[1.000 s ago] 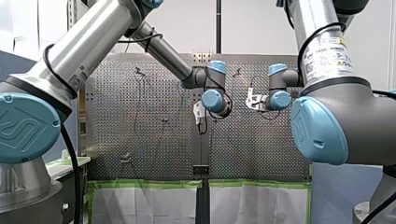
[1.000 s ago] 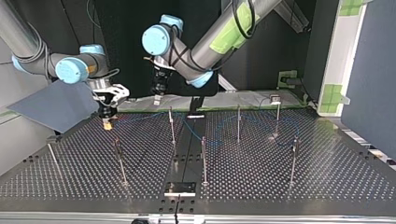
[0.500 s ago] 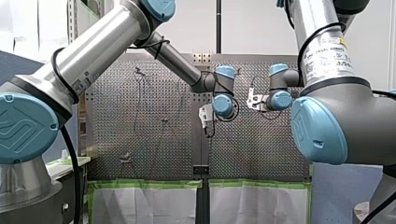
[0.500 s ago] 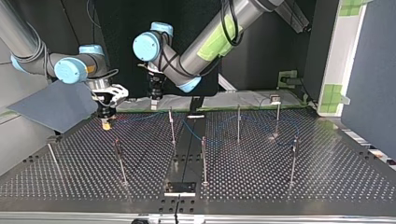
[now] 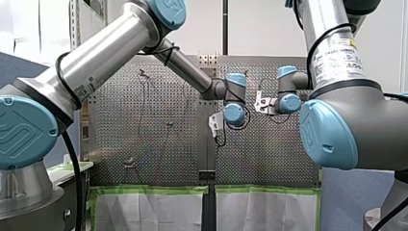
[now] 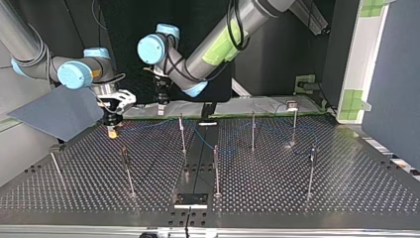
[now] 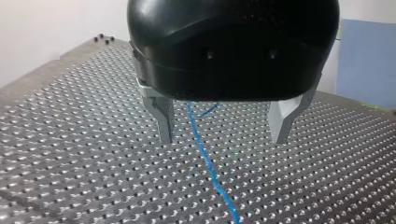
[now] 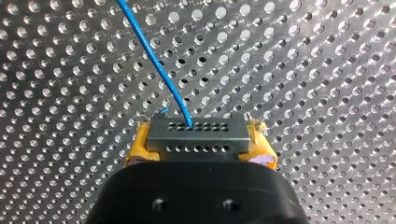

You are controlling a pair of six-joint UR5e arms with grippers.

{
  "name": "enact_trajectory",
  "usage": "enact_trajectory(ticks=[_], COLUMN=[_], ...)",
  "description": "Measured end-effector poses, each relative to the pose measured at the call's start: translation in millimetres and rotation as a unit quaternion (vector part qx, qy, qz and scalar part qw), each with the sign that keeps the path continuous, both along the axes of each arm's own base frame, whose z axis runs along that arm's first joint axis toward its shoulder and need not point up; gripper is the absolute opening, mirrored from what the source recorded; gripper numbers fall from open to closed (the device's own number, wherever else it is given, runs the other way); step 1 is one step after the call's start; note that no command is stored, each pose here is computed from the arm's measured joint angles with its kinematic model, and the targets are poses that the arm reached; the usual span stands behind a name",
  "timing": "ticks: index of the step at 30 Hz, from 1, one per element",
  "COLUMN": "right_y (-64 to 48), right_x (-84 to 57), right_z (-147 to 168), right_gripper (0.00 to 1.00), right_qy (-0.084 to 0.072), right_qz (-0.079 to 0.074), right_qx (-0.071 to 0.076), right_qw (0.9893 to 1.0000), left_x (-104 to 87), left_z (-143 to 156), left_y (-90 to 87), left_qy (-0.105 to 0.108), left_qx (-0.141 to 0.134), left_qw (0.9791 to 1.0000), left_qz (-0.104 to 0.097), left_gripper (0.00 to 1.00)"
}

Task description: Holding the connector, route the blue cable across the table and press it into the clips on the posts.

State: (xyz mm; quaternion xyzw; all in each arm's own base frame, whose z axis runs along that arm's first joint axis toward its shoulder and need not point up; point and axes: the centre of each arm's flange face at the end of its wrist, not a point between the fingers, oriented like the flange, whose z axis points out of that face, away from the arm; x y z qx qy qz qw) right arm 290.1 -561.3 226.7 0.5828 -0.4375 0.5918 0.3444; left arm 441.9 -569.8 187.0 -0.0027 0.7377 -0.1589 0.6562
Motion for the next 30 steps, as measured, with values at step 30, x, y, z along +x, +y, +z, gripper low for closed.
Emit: enact_trajectory(ticks=[30], right_y=[1.1], right_x=[1.8], right_z=[0], right_gripper=[0.0], right_qy=[0.003], right_qz=[0.002], right_qx=[-0.001], right_qw=[1.0], left_x=[52.5], left_z=[-12], left_y=[-25.6], left_qy=[-0.046], left_qx=[-0.08], left_qw=[0.9936], left_qz=[0.065], left_gripper=[1.0])
